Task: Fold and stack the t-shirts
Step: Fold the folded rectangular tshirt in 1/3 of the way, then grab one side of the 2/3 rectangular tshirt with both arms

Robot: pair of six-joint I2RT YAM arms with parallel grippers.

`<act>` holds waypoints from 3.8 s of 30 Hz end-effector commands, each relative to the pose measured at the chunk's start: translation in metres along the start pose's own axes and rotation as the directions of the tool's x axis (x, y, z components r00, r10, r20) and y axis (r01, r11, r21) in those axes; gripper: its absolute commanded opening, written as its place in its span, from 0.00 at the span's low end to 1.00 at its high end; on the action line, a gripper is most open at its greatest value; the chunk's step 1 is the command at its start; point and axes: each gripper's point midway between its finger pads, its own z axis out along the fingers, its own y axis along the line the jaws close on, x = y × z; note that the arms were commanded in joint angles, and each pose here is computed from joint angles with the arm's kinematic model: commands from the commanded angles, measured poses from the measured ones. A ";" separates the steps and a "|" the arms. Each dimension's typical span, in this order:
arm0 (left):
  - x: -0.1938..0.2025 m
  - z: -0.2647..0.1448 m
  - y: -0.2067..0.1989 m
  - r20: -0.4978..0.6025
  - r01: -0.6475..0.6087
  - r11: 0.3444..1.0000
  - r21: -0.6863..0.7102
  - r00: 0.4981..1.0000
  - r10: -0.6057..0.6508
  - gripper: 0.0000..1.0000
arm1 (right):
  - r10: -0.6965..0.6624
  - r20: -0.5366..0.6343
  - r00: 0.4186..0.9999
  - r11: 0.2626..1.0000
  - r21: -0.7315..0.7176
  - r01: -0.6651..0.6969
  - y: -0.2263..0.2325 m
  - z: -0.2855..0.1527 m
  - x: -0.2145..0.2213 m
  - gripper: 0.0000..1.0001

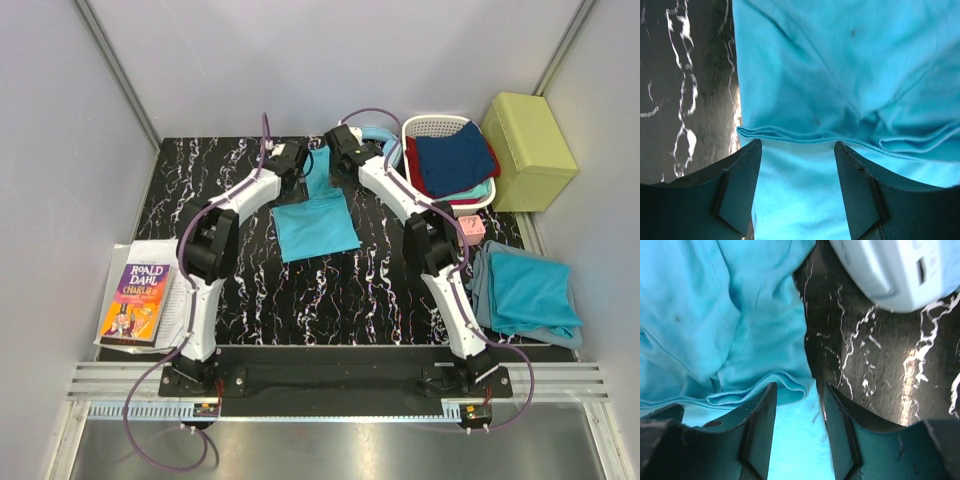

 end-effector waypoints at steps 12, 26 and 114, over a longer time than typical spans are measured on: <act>-0.056 0.022 0.002 0.059 0.052 0.999 0.018 0.997 -0.053 0.67 | 0.000 0.019 1.000 0.999 -0.040 0.001 0.000 -0.041 -0.007 0.50; 0.019 -0.115 0.040 0.117 0.083 0.992 0.094 0.989 -0.094 0.74 | -0.009 -0.061 0.998 1.000 -0.026 0.008 -0.032 -0.109 0.083 0.52; 0.116 -0.070 0.056 -0.057 -0.044 0.999 -0.001 0.997 0.044 0.64 | -0.018 -0.240 0.971 1.000 0.018 0.022 -0.033 -0.058 0.150 0.42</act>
